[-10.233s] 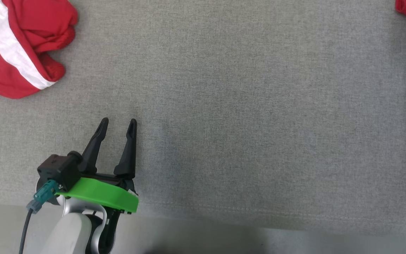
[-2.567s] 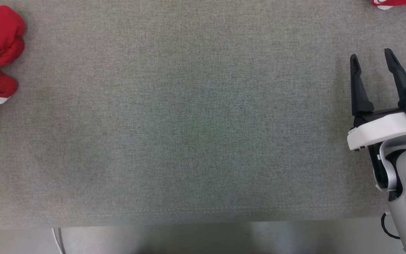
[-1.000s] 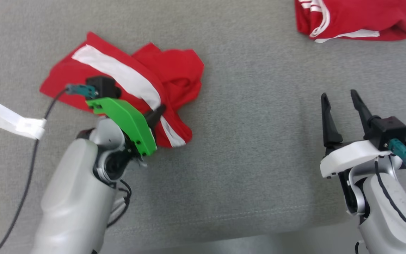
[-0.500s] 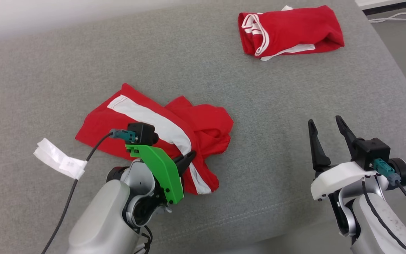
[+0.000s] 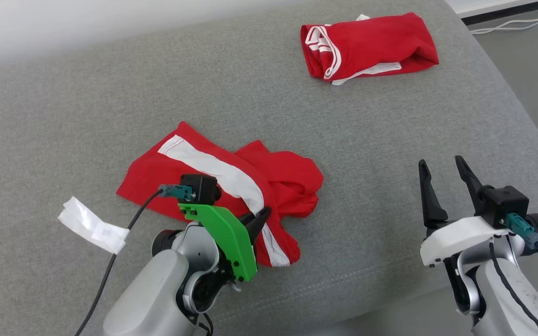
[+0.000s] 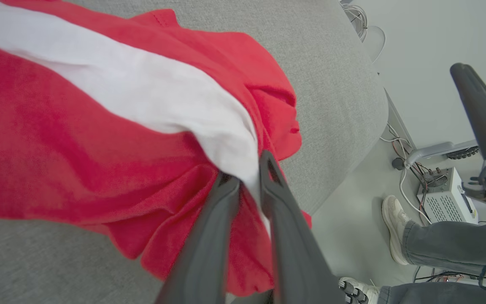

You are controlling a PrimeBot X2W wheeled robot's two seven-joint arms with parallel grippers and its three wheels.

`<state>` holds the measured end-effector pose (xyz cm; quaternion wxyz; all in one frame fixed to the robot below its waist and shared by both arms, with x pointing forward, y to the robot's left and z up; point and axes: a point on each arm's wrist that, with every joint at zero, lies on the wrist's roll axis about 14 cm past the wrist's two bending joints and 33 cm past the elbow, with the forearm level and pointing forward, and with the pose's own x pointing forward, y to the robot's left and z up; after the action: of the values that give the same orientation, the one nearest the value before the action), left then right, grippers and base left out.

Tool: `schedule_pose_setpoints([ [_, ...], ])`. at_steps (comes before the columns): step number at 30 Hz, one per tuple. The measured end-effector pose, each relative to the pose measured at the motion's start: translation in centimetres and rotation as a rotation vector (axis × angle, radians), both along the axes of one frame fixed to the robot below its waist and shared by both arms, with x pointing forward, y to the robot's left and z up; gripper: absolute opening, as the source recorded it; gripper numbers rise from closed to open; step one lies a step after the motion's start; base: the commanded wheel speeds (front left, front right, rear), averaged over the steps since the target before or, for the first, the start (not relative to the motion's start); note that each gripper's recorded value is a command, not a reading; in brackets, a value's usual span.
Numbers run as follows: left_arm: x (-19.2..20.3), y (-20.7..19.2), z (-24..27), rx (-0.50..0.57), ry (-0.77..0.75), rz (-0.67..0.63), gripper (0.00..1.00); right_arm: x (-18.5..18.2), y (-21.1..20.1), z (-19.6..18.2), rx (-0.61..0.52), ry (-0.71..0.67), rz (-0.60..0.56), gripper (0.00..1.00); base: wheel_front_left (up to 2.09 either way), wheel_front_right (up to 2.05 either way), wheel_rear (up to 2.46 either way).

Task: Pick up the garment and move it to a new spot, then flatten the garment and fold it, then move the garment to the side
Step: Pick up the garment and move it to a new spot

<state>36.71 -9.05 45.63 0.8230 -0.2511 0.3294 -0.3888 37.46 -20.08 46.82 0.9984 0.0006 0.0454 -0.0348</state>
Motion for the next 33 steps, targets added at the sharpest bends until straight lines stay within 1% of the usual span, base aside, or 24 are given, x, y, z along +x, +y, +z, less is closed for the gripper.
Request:
schedule_pose_setpoints([
  [1, 0.1, 0.1, 0.0, -0.001, -0.003, 0.008, 1.0, 0.1, 0.1, 0.0, 0.001, 0.0, 0.004, 1.0, 0.0, 0.0, 0.0],
  [11, 0.3, 1.3, 0.0, 0.013, -0.019, 0.085, 1.0, 0.7, 1.2, 0.2, 0.004, -0.009, 0.038, 1.0, 0.0, 0.0, 0.0],
  [15, 0.8, 2.0, 0.7, 0.037, -0.1, 0.123, 1.0, 0.7, 1.5, 0.7, 0.003, -0.023, 0.049, 1.0, 0.0, 0.0, 0.0],
  [18, 1.5, 3.2, 1.6, 0.073, -0.199, 0.168, 1.0, 0.4, 1.5, 0.8, 0.0, -0.026, 0.052, 1.0, 0.0, 0.0, 0.0],
  [24, 3.2, 8.0, 2.7, 0.17, -0.363, 0.293, 1.0, 0.0, 1.4, 0.7, -0.016, -0.025, 0.064, 1.0, 0.0, 0.0, 0.0],
  [29, 3.1, 12.3, 3.0, 0.209, -0.428, 0.413, 1.0, -0.5, 2.6, 0.2, -0.01, -0.01, 0.101, 1.0, 0.0, 0.0, 0.0],
  [33, 3.1, 16.8, 3.8, 0.261, -0.512, 0.53, 1.0, -0.7, 4.1, 0.2, -0.002, -0.009, 0.141, 1.0, 0.0, 0.0, 0.0],
])
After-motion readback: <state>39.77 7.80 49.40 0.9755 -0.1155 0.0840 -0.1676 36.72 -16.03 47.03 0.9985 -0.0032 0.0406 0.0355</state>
